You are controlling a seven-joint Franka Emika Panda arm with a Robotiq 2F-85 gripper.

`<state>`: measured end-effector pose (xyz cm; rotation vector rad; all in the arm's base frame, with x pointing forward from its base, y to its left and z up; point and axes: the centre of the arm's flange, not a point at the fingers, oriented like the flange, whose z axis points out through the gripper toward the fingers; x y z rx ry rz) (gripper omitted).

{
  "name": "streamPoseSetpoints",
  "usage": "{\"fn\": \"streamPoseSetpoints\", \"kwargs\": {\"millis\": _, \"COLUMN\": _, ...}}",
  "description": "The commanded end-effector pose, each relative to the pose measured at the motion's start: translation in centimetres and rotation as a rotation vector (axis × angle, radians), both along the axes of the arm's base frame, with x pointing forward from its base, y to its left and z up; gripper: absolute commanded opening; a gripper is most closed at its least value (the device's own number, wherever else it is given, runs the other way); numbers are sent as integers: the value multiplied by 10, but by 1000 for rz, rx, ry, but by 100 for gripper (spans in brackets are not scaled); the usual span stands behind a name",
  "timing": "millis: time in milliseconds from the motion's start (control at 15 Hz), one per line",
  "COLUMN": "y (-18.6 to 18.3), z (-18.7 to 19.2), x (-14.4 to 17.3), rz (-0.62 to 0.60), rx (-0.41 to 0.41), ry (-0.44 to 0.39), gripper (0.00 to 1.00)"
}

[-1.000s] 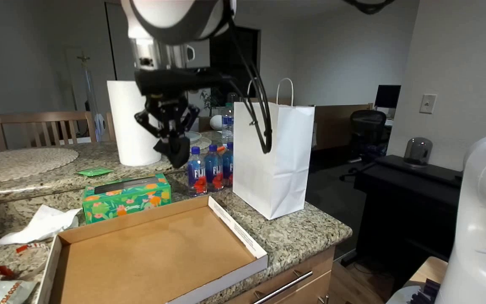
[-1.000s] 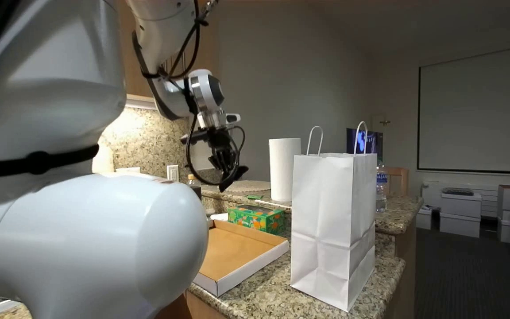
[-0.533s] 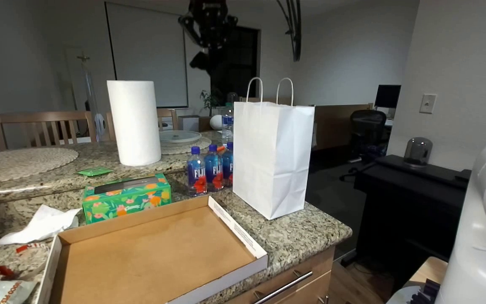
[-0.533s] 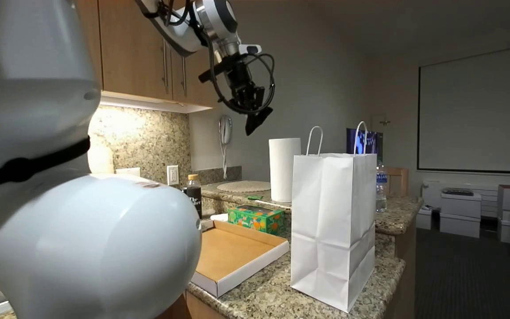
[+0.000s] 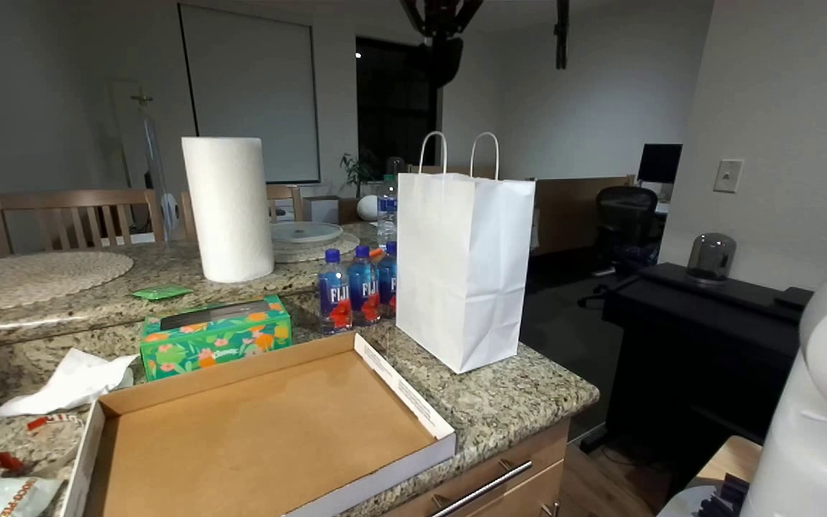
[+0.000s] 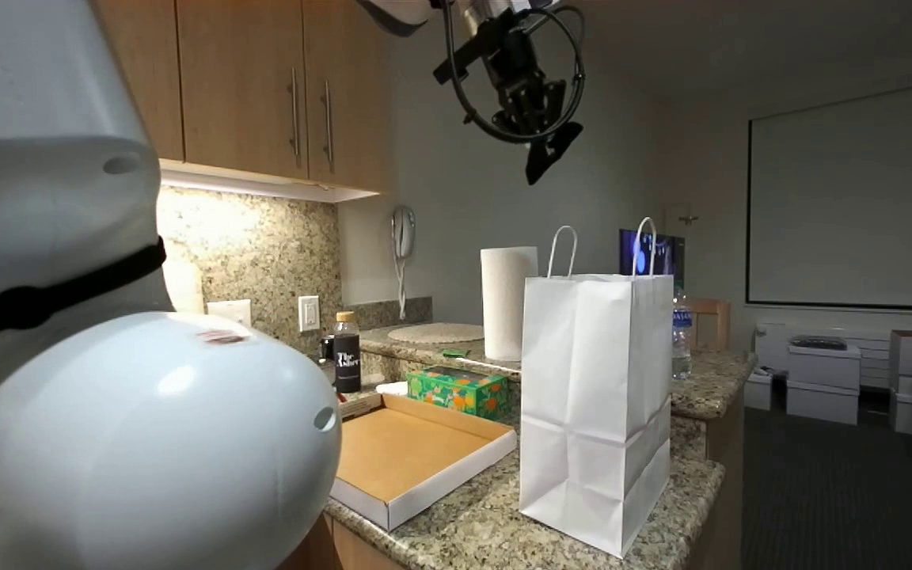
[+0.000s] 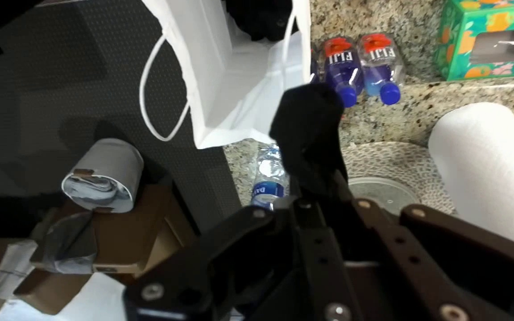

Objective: Place the black socks in the white paper bag.

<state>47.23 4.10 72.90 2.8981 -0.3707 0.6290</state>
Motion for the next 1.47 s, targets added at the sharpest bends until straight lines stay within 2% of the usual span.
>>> {"fn": "streamPoseSetpoints", "kwargs": {"millis": 0, "y": -45, "z": -27, "x": -3, "rz": -42, "rx": 55, "ry": -7, "gripper": 9}}
{"fn": "streamPoseSetpoints", "kwargs": {"millis": 267, "y": -60, "z": -60, "x": -9, "rz": -58, "rx": 68, "ry": 8, "gripper": 9}}
{"fn": "streamPoseSetpoints", "kwargs": {"millis": 533, "y": -57, "z": -95, "x": -15, "rz": -66, "rx": 58, "ry": 49, "gripper": 9}}
{"fn": "streamPoseSetpoints", "kwargs": {"millis": 800, "y": -71, "z": -119, "x": -18, "rz": -106, "rx": 88, "ry": 95, "gripper": 8}}
{"fn": "streamPoseSetpoints", "kwargs": {"millis": 867, "y": -76, "z": -123, "x": -17, "rz": -118, "rx": 96, "ry": 106, "gripper": 36}}
{"fn": "streamPoseSetpoints", "kwargs": {"millis": 1000, "y": -81, "z": -127, "x": -13, "rz": -132, "rx": 110, "ry": 122, "gripper": 43}}
{"fn": "streamPoseSetpoints", "kwargs": {"millis": 1267, "y": -78, "z": -118, "x": 0, "rz": -133, "rx": 124, "ry": 127, "gripper": 69}}
{"fn": "streamPoseSetpoints", "kwargs": {"millis": 1400, "y": -68, "z": -102, "x": 3, "rz": -93, "rx": 132, "ry": 111, "gripper": 82}}
